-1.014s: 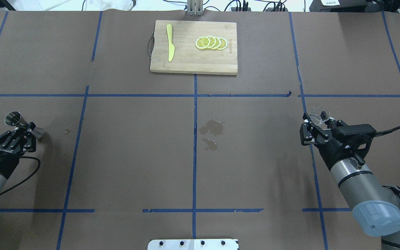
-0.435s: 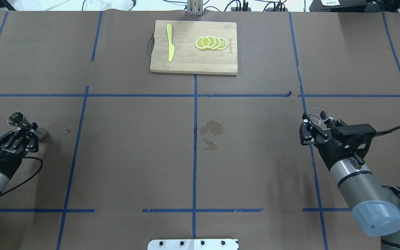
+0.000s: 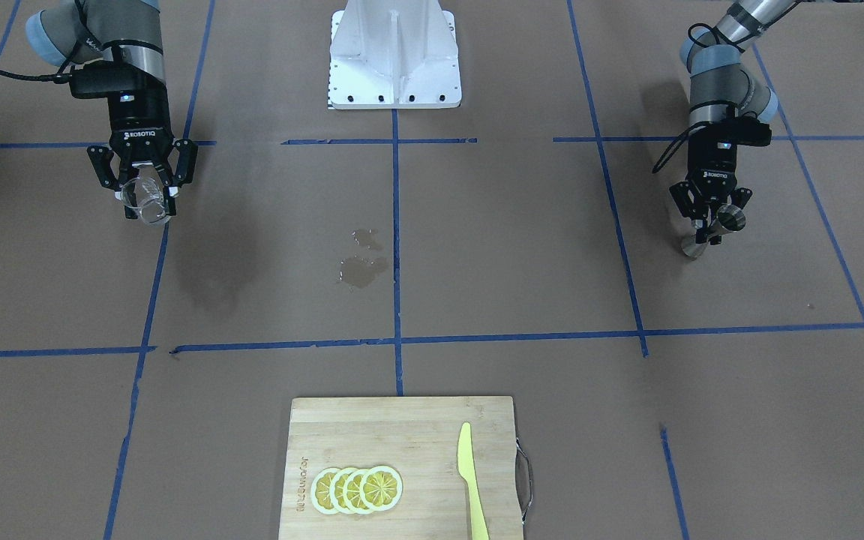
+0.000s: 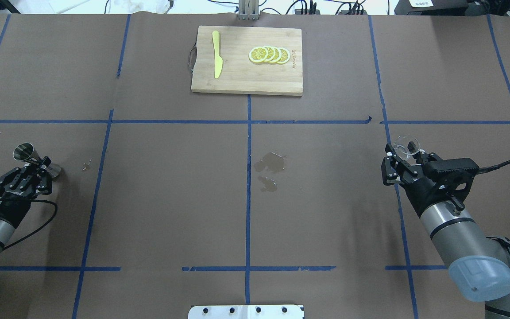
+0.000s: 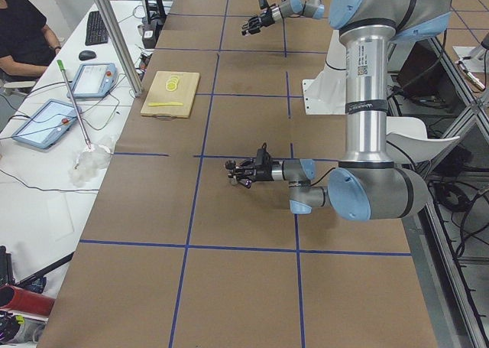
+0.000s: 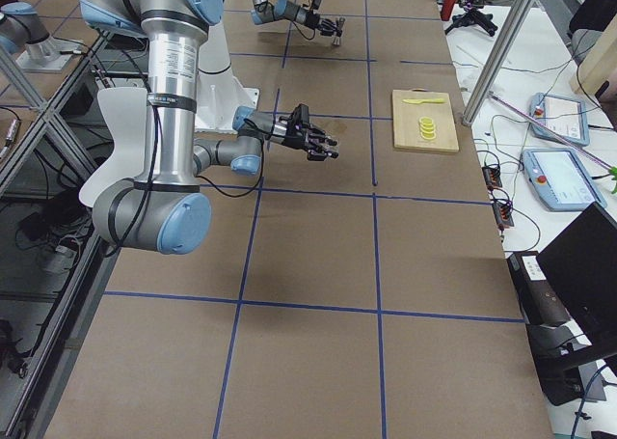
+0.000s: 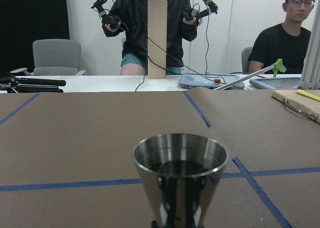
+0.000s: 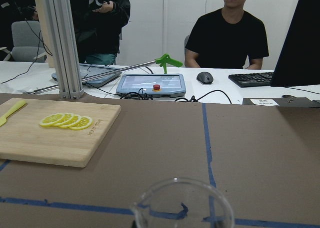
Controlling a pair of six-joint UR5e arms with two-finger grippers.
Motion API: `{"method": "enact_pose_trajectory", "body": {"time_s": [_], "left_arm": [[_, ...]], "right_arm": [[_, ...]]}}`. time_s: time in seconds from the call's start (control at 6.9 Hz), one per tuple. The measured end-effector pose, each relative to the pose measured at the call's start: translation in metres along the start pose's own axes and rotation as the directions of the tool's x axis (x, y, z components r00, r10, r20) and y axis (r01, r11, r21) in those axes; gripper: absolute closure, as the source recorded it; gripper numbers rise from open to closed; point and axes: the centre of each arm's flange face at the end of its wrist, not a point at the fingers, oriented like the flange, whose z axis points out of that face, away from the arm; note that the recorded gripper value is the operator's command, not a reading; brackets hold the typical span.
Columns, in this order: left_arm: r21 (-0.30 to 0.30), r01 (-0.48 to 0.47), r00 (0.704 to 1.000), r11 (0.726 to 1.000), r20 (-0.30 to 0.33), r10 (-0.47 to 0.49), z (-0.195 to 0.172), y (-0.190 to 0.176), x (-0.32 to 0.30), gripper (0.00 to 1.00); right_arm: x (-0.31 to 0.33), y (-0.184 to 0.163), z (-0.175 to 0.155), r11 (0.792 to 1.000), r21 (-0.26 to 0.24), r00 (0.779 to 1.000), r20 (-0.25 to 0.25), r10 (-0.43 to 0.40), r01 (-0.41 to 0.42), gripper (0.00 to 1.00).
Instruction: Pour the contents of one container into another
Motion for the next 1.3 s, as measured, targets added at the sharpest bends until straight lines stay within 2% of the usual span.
{"method": "enact_pose_trajectory", "body": {"time_s": [0.58,0.72,0.87,1.3], "left_arm": [[-0.005,-0.009,1.0,1.0,0.002,0.009,0.0001,0.0013,-0.0005,0.9],[-0.006,-0.009,1.0,1.0,0.002,0.009,0.0003,0.0014,0.0,0.64],[-0.008,-0.009,1.0,1.0,0.001,0.009,0.0004,0.0014,0.0006,0.01],[-0.018,-0.007,1.0,1.0,-0.008,0.007,-0.0002,0.0017,0.0022,0.0]], "right_arm": [[-0.0004,0.0005,-0.0003,1.0,-0.001,1.0,0.001,0.0,0.0,1.0],[-0.0004,0.0007,-0.0002,1.0,-0.001,1.0,0.001,-0.001,0.001,1.0],[-0.0004,0.0007,-0.0002,1.0,-0.001,1.0,0.001,-0.001,0.001,1.0],[-0.0011,0.0002,-0.0003,1.0,0.0,1.0,0.002,0.001,-0.001,1.0]]}}
